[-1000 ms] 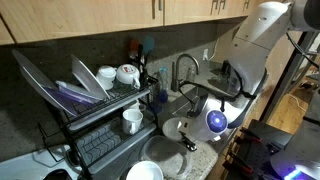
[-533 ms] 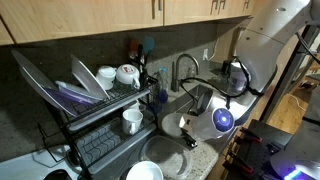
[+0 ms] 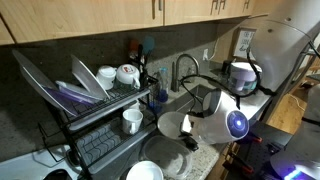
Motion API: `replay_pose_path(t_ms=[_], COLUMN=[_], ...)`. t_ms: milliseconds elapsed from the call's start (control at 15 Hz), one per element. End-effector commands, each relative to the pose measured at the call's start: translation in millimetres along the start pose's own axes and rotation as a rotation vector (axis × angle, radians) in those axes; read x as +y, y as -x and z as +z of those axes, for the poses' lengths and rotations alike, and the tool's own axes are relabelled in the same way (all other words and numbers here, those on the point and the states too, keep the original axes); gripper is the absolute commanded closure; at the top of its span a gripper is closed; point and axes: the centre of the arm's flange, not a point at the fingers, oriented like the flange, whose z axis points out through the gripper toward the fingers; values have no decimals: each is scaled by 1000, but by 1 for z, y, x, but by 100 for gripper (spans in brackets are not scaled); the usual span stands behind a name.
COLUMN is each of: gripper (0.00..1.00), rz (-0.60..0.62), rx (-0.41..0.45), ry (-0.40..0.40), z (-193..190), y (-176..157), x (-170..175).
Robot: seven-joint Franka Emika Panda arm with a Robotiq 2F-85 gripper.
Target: Move one white bowl to the right then put the remaining bowl in the clear bowl,take it out and put the bowl on the right inside the clear bowl
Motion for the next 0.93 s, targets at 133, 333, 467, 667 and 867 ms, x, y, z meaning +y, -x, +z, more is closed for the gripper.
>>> replay_pose_path(t_ms=[133, 333, 467, 667, 867], gripper=[97, 97, 97, 97, 97], rz=[-51, -89, -113, -140, -159], rx=[70, 109, 137, 166, 178], ry=[48, 41, 25, 4, -19], z=[-48, -58, -61, -64, -62], y=[-12, -24, -31, -39, -45], x=[-16, -28, -36, -48, -54])
